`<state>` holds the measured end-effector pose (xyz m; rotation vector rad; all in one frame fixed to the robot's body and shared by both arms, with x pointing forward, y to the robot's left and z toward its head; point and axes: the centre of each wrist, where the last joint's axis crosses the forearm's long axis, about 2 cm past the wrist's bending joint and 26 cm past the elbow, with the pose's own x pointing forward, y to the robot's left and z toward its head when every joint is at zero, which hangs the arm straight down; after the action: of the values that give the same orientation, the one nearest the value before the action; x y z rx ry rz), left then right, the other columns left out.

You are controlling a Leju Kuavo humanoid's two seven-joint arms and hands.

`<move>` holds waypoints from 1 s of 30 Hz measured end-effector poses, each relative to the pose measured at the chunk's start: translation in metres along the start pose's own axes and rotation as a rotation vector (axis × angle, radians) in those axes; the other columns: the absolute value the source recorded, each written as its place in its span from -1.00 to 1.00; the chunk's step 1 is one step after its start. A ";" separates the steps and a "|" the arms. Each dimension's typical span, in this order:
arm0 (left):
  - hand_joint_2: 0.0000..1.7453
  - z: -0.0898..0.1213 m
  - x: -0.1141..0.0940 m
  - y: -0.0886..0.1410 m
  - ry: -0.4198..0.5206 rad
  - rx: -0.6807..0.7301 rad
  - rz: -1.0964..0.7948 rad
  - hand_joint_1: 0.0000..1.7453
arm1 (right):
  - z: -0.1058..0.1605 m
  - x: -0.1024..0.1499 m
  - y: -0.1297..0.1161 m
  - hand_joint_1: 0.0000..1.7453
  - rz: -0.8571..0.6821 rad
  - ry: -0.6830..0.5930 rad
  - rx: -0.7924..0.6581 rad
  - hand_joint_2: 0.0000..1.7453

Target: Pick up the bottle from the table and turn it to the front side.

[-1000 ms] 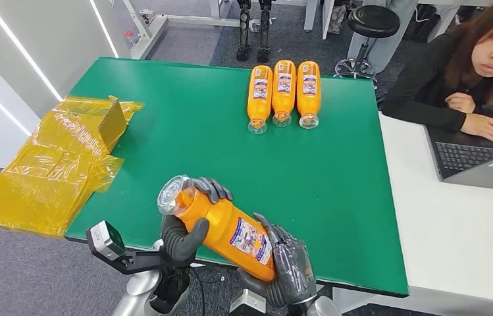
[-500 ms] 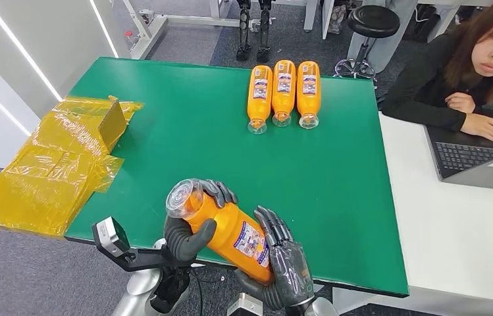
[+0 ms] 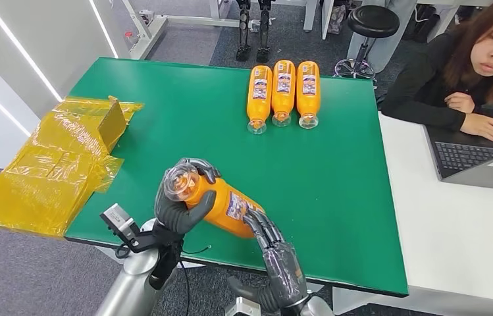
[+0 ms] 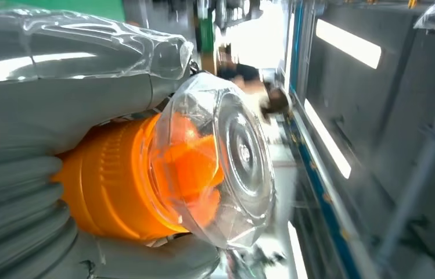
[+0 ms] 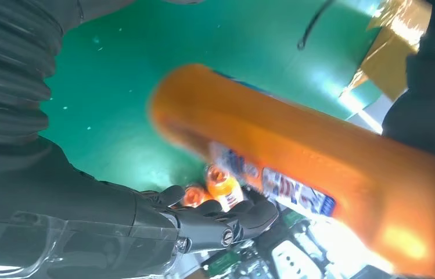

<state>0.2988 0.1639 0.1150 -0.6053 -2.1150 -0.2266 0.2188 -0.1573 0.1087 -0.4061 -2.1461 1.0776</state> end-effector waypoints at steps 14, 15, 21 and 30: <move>1.00 -0.004 0.010 0.110 0.156 0.042 -0.832 1.00 | -0.022 -0.005 0.012 -1.00 -0.090 -0.064 0.039 1.00; 1.00 -0.004 0.012 0.119 0.173 0.032 -0.913 1.00 | -0.024 -0.006 0.013 -1.00 -0.097 -0.069 0.038 1.00; 1.00 -0.010 0.023 0.164 0.264 -0.029 -1.267 1.00 | -0.033 -0.014 0.016 -1.00 -0.121 -0.092 0.040 1.00; 1.00 -0.011 0.030 0.216 0.423 -0.166 -1.615 1.00 | -0.045 -0.019 0.021 -1.00 -0.148 -0.117 0.046 1.00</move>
<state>0.4006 0.3562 0.1322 1.1072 -1.6766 -1.2559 0.2635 -0.1290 0.1028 -0.1626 -2.2104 1.0875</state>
